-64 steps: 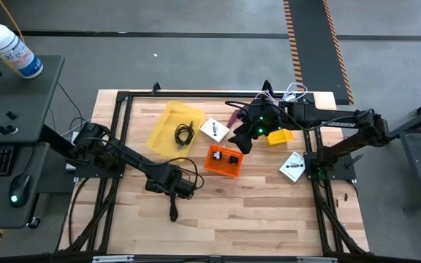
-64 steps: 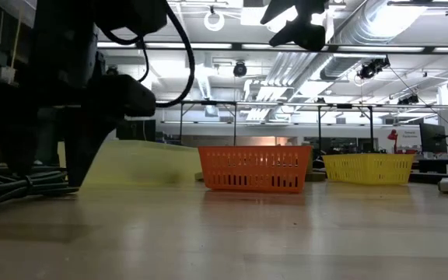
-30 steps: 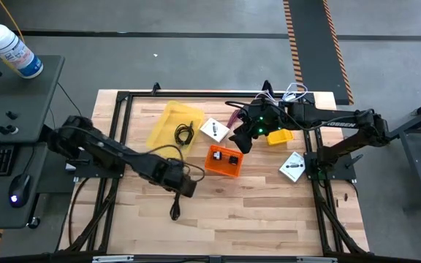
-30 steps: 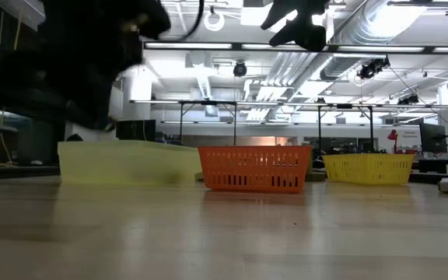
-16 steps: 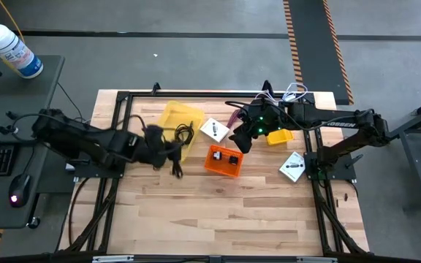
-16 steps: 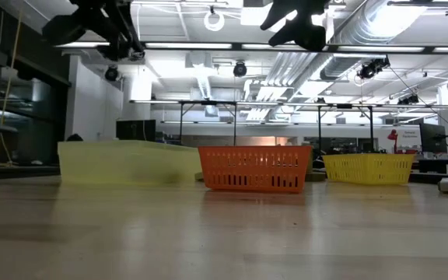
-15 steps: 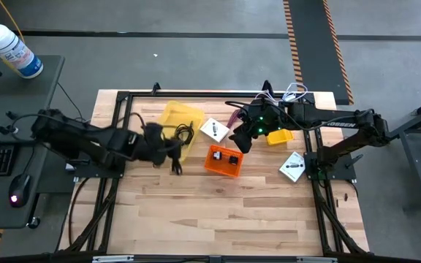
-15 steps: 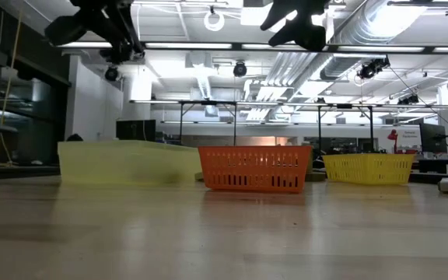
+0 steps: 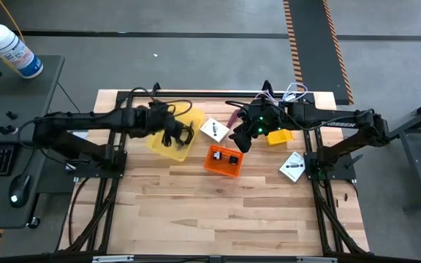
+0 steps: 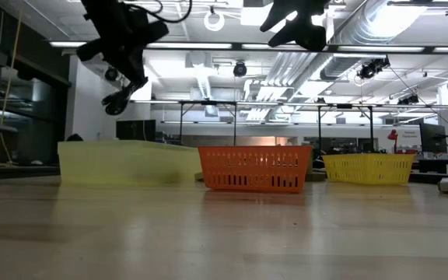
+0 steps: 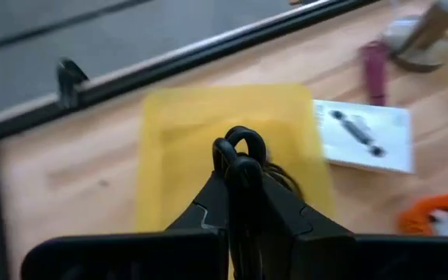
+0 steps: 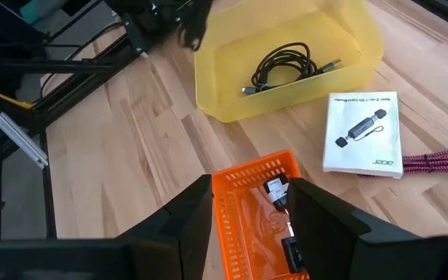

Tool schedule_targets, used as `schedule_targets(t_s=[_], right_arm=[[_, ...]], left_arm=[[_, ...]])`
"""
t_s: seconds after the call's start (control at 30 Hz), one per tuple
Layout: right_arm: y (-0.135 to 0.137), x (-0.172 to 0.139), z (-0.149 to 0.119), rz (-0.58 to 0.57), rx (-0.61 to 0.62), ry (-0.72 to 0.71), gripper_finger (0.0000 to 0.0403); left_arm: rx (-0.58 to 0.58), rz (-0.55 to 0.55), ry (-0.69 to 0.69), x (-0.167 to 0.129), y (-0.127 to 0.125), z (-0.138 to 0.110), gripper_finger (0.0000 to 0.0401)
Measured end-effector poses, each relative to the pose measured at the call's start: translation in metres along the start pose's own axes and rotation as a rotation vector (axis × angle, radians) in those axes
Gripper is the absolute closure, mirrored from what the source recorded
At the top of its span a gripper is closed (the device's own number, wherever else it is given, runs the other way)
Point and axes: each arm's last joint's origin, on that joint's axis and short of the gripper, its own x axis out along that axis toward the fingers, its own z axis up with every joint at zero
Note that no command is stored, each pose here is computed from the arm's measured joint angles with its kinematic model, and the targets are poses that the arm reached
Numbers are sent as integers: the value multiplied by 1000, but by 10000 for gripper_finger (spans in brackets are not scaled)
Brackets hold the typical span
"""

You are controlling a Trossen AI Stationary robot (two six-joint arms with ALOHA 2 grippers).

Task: Pick and place items into bin
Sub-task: Put the black charger cable into the light yellow bin, then put the pink charger cable into the light yellow bin

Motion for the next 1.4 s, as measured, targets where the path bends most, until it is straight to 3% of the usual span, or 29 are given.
schedule_targets(t_s=[0.2, 0.43, 0.57, 0.93, 1.2, 1.4], right_arm=[[0, 0, 0, -14, 0, -9, 249], [0, 0, 1, -16, 0, -20, 249], [-1, 0, 1, -41, 22, -34, 246], [-3, 0, 2, -78, 45, -50, 225], [-6, 0, 4, -104, 63, -65, 226], [-29, -3, 13, -192, 141, -86, 223]], left_arm=[[189, 62, 4, 18, 4, 10, 383], [374, 44, 24, 37, -4, 13, 380], [372, 27, 40, 42, -9, 12, 351], [383, 30, 66, 44, -8, 10, 216], [336, -31, 104, 44, -10, 8, 203], [244, -130, 174, 43, -13, 6, 216]])
